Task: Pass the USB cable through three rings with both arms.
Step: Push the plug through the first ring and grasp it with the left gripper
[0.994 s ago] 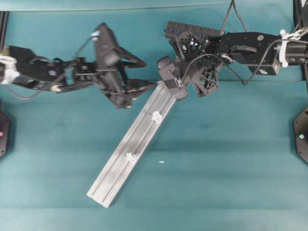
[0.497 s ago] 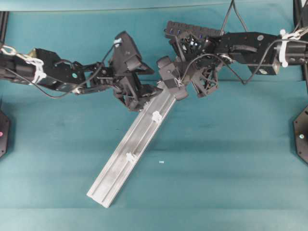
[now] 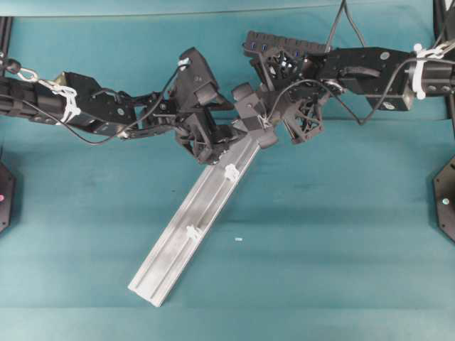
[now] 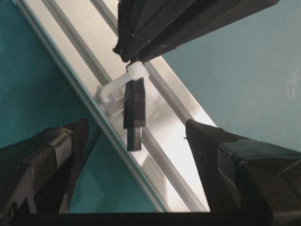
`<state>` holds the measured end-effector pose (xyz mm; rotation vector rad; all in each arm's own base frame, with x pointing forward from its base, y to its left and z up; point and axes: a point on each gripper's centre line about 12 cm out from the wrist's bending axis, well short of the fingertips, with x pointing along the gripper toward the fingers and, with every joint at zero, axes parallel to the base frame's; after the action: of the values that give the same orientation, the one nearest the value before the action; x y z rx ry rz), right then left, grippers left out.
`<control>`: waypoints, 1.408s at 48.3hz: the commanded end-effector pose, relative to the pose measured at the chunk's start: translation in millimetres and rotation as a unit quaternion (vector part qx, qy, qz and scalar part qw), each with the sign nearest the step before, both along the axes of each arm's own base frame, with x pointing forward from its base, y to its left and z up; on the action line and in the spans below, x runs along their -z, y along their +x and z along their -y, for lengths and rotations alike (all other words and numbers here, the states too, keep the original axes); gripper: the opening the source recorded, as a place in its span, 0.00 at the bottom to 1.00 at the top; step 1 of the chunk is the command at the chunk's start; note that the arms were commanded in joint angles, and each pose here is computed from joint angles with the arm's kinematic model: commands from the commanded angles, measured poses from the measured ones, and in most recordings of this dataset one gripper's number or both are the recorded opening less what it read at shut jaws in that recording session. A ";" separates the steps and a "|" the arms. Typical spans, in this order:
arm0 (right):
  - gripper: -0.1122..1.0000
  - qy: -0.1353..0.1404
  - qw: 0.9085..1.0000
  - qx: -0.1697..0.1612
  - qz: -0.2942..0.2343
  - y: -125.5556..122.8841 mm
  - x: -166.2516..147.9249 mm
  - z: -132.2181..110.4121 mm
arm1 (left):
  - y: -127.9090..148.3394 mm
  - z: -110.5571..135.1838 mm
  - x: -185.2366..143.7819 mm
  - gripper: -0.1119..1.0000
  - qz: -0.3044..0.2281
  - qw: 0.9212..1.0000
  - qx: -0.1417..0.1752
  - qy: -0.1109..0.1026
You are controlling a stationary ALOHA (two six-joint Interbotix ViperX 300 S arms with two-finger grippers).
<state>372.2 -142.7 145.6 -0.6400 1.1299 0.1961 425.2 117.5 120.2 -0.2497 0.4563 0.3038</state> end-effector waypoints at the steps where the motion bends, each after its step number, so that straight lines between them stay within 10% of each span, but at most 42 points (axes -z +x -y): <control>1: 0.18 -0.001 1.000 -0.004 0.001 1.6 0.1 -0.9 | 6.1 -1.5 -8.6 0.90 0.014 1.000 0.002 0.006; 18: 0.18 -0.001 1.000 -0.005 0.002 2.0 0.0 -1.4 | 7.0 -1.8 -8.2 0.79 0.012 1.000 0.002 0.007; 34: 0.18 -0.001 1.000 -0.004 0.002 2.1 -0.3 -0.8 | 3.5 -0.6 -4.6 0.19 0.003 1.000 0.010 0.018; 68: 0.18 0.003 1.000 0.002 0.000 1.2 0.4 -1.0 | 3.0 1.6 -7.1 0.18 0.014 1.000 -0.002 -0.009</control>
<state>372.1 -142.5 144.6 -0.6366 1.1309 0.1957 426.4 119.1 117.2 -0.2756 0.4586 0.3121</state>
